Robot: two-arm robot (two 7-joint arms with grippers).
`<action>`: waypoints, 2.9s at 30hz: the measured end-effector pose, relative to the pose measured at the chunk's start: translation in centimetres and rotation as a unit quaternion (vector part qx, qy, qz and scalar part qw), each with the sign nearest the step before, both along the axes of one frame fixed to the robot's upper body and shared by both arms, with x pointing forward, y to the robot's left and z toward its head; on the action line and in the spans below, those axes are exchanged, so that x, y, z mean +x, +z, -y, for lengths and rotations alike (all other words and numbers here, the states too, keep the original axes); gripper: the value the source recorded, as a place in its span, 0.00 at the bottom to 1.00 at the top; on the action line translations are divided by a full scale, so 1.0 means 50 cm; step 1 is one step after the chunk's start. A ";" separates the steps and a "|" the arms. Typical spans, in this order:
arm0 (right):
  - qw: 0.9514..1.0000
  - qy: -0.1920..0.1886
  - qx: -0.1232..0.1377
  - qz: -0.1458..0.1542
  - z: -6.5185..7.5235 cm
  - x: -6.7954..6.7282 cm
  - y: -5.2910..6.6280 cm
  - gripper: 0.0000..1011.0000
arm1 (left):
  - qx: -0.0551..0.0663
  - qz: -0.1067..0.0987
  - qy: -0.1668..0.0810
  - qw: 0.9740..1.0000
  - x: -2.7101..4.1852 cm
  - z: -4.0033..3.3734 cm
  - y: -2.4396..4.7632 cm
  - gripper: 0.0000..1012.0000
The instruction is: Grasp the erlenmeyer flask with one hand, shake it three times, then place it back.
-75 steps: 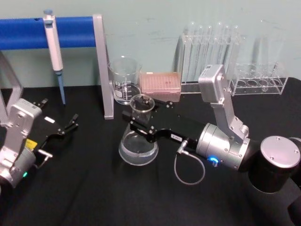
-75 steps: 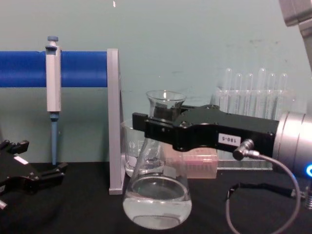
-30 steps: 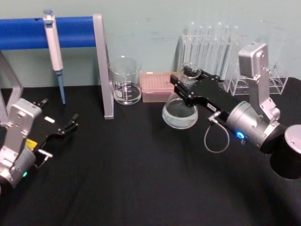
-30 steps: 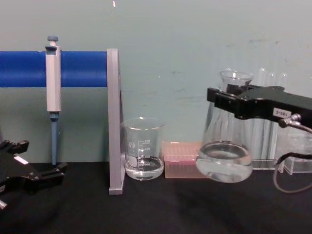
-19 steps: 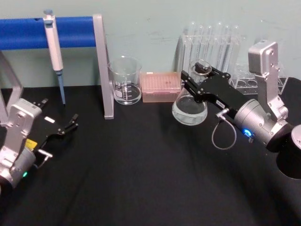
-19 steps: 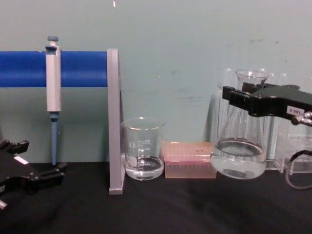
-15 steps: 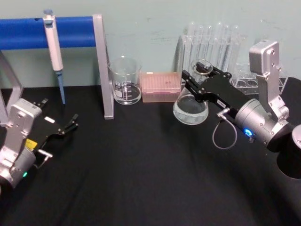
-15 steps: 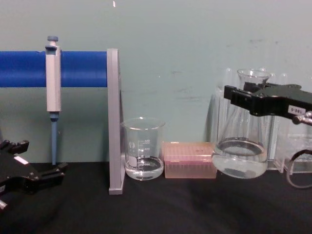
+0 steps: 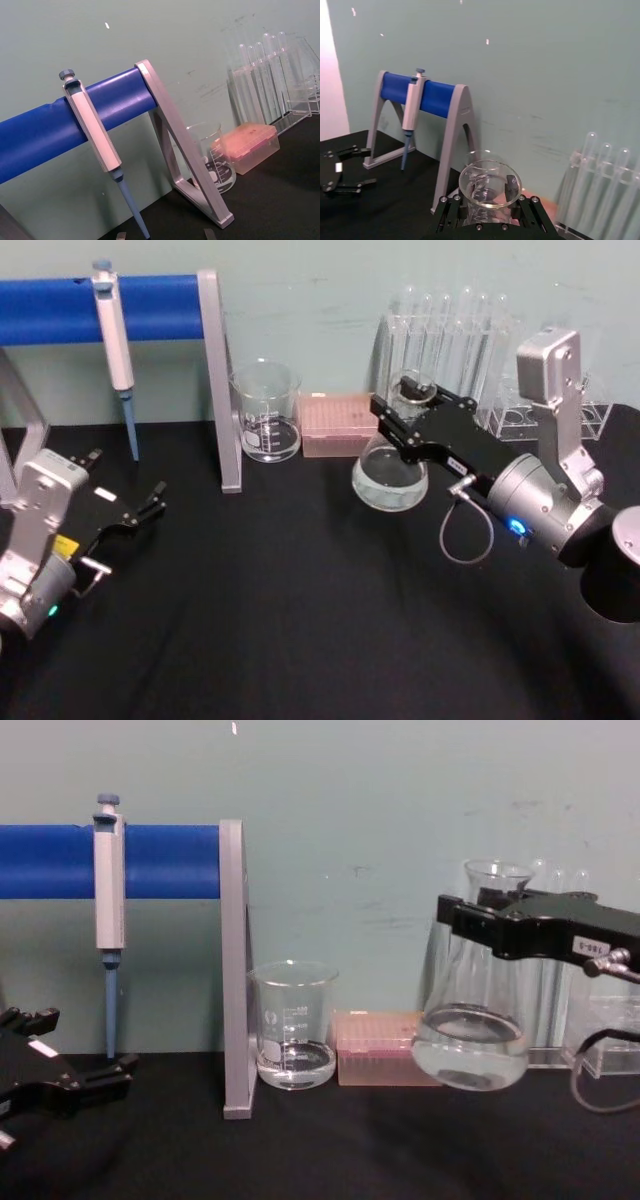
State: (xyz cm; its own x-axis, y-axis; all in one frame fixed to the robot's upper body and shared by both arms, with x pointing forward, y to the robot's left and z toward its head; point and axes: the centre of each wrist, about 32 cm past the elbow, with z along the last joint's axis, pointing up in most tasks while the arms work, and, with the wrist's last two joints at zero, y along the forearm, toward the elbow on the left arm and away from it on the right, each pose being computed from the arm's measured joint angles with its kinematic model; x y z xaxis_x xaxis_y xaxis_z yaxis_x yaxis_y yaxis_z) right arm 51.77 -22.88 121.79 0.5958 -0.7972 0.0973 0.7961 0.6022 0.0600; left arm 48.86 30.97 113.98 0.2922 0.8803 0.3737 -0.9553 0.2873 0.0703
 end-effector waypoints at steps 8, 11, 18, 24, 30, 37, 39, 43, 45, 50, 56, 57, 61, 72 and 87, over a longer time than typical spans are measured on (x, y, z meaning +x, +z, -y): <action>1.000 0.028 0.002 -0.001 -0.018 -0.008 0.001 0.44 | 0.000 0.000 0.000 1.000 0.000 0.000 0.000 0.99; 0.999 0.044 0.002 -0.003 -0.026 -0.012 -0.001 0.44 | 0.000 0.000 0.000 1.000 0.000 0.000 0.000 0.99; 0.997 0.079 0.002 -0.008 -0.043 -0.019 -0.005 0.44 | 0.000 0.000 0.000 1.000 0.000 0.000 0.000 0.99; 0.995 0.103 0.002 -0.009 -0.056 -0.020 -0.005 0.44 | 0.000 0.000 0.000 1.000 0.000 0.000 0.000 0.99; 0.993 0.114 0.002 -0.008 -0.063 -0.019 -0.005 0.44 | 0.000 0.000 0.000 1.000 0.000 0.000 0.000 0.99; 0.993 0.120 0.002 -0.007 -0.067 -0.016 -0.004 0.44 | 0.000 0.000 0.000 1.000 0.000 0.000 0.000 0.99; 0.993 0.121 0.002 -0.007 -0.068 -0.015 -0.004 0.44 | 0.000 0.000 0.000 1.000 0.000 0.000 0.000 0.99; 0.993 0.121 0.003 -0.006 -0.069 -0.014 -0.003 0.44 | 0.000 0.000 0.000 1.000 0.000 0.000 0.000 0.99; 0.993 0.121 0.003 -0.005 -0.069 -0.013 -0.003 0.44 | 0.000 0.000 0.000 1.000 0.000 0.000 0.000 0.99; 0.993 0.120 0.004 -0.005 -0.069 -0.009 -0.004 0.44 | 0.000 0.000 0.000 1.000 0.000 0.000 0.000 0.99; 0.993 0.121 0.005 -0.007 -0.070 -0.002 -0.008 0.44 | 0.000 0.000 0.000 1.000 0.000 0.000 0.000 0.99; 0.993 0.121 0.005 -0.007 -0.071 0.000 -0.010 0.44 | 0.000 0.000 0.000 1.000 0.000 0.000 0.000 0.99; 0.992 0.124 0.005 -0.008 -0.071 0.005 -0.017 0.44 | 0.000 0.000 0.000 1.000 0.000 0.000 0.000 0.99; 0.991 0.131 0.011 -0.018 -0.071 0.016 -0.046 0.44 | 0.000 0.000 0.000 1.000 0.000 0.000 0.000 0.99; 0.991 0.129 0.000 -0.033 -0.072 0.021 -0.089 0.44 | 0.000 0.000 0.000 1.000 0.000 0.000 0.000 0.99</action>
